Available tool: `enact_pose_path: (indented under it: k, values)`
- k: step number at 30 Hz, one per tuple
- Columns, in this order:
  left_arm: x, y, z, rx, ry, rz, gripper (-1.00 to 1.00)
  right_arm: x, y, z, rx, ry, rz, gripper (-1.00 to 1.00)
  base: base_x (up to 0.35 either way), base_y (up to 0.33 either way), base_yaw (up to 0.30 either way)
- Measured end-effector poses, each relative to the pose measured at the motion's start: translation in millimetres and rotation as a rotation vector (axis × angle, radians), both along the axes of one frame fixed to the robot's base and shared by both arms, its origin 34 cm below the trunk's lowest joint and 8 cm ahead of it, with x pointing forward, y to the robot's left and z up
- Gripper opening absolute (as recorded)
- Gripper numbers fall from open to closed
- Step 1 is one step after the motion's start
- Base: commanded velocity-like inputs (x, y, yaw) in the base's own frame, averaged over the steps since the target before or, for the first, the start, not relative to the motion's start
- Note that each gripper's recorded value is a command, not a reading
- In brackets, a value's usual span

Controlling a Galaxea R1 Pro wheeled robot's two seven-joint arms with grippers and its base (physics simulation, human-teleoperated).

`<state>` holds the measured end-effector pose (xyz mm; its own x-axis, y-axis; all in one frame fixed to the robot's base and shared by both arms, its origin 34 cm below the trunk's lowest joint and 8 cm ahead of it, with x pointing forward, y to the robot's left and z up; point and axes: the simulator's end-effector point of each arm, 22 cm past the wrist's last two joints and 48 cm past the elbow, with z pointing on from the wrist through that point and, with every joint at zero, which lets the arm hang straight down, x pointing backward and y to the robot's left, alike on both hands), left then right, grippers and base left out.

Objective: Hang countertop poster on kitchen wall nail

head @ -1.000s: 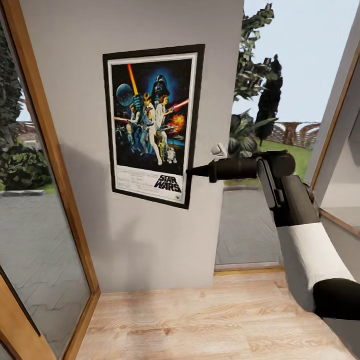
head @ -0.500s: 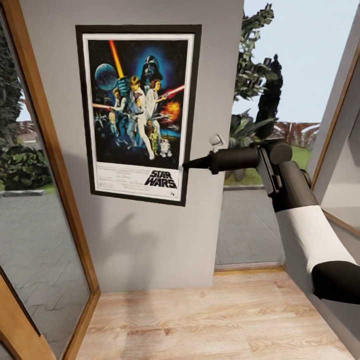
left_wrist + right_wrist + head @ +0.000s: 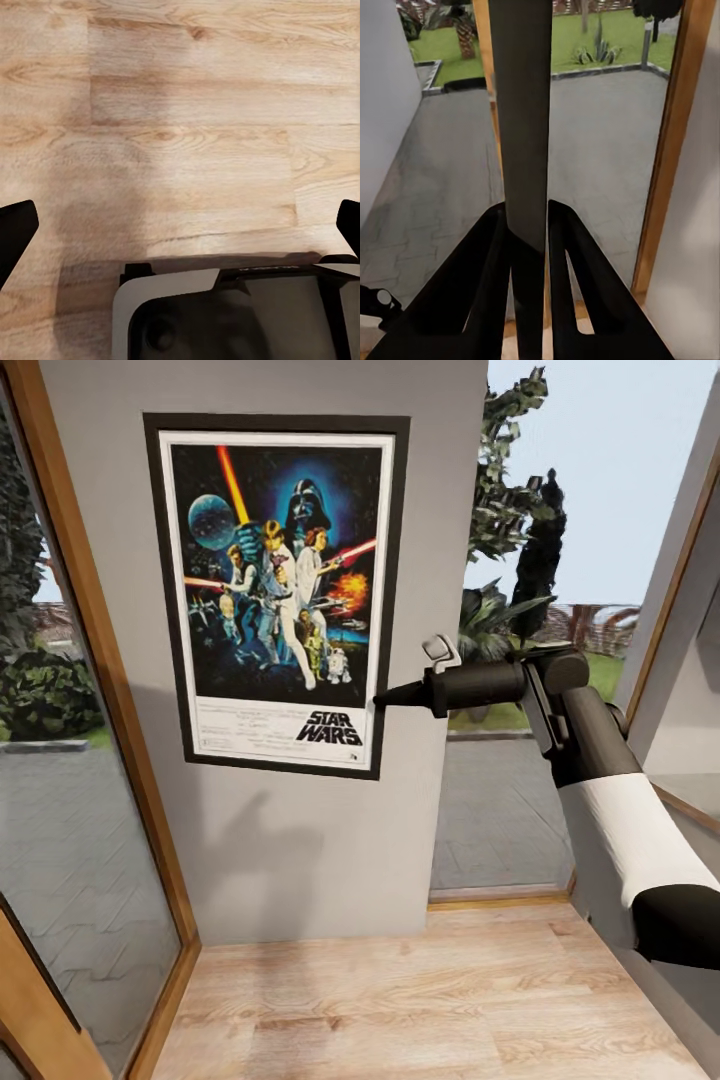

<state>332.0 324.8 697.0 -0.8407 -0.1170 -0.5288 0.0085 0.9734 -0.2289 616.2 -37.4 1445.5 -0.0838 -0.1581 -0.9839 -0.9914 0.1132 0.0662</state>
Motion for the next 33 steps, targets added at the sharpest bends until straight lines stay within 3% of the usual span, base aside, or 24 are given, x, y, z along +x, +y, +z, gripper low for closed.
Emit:
enact_pose_path:
  k: [9, 33]
  values:
    - [0.0, -0.1, 0.0, 0.0, 0.0, 0.0, 1.0, 5.3, -10.5, -2.9, -0.008, 0.003, -0.023, -1.0, 0.0, 0.0, 0.0]
    - [-0.1, 0.0, 0.0, 0.0, 0.0, 0.0, 1.0, 5.1, -11.1, -2.2, -0.007, 0.002, -0.022, -1.0, 0.0, 0.0, 0.0]
